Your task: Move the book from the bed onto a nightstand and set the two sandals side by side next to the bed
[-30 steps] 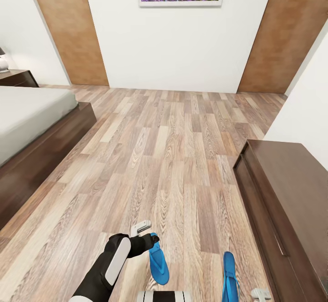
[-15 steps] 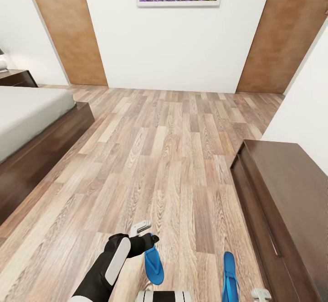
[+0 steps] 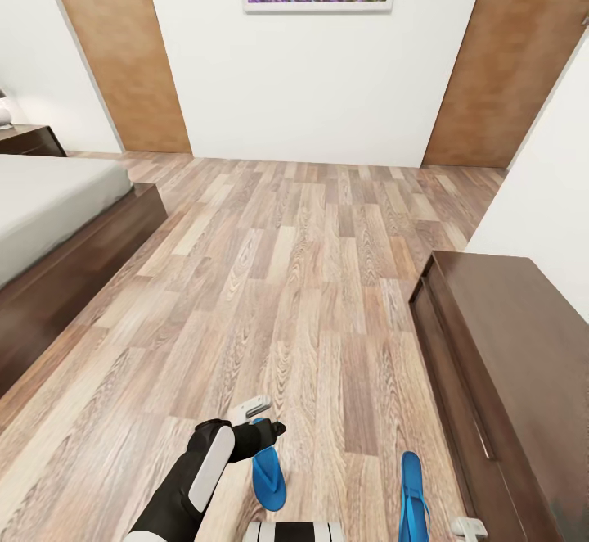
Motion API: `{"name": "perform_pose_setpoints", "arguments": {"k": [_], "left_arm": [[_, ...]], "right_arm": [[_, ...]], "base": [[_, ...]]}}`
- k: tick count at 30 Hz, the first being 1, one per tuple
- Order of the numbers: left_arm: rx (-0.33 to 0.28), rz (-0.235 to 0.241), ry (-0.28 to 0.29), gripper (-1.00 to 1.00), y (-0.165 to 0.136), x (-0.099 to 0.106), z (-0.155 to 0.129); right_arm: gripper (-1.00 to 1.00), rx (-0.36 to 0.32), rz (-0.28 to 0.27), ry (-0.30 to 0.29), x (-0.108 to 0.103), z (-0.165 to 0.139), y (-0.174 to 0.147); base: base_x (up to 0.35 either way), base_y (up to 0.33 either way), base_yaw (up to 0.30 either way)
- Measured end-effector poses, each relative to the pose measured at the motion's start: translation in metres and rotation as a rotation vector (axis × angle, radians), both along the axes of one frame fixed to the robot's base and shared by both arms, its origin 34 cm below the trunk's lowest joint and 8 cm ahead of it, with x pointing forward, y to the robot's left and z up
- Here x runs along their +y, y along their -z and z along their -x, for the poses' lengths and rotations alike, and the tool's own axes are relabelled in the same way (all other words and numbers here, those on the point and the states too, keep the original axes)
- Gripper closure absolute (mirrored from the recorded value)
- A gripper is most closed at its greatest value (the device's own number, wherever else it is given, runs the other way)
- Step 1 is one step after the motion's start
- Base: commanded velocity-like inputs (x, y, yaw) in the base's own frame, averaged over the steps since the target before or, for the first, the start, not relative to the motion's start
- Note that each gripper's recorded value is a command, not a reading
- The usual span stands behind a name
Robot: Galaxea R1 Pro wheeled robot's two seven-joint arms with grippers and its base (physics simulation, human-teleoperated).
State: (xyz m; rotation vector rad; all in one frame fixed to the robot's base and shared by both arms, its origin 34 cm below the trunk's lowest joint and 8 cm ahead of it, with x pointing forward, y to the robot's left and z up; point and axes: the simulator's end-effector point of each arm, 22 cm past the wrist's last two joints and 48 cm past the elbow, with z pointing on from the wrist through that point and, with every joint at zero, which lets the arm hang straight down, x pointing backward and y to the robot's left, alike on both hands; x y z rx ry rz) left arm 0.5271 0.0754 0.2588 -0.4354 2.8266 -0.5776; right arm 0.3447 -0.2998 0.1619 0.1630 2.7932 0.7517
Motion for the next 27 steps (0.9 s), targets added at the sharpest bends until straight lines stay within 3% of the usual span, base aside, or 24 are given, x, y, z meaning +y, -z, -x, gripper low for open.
{"name": "perform_pose_setpoints", "arguments": {"k": [12,27], "left_arm": [[0.0,0.0,-0.001,-1.0,0.0,0.0,0.0],[0.045,-0.001,-0.002,-1.0,0.021,0.001,0.011]], "right_arm": [[1.0,0.0,0.0,0.0,0.0,0.0,0.0],[1.0,0.045,0.0,0.0,0.0,0.016,0.013]], "base": [[0.0,-0.001,0.0],[0.0,0.0,0.0]]}}
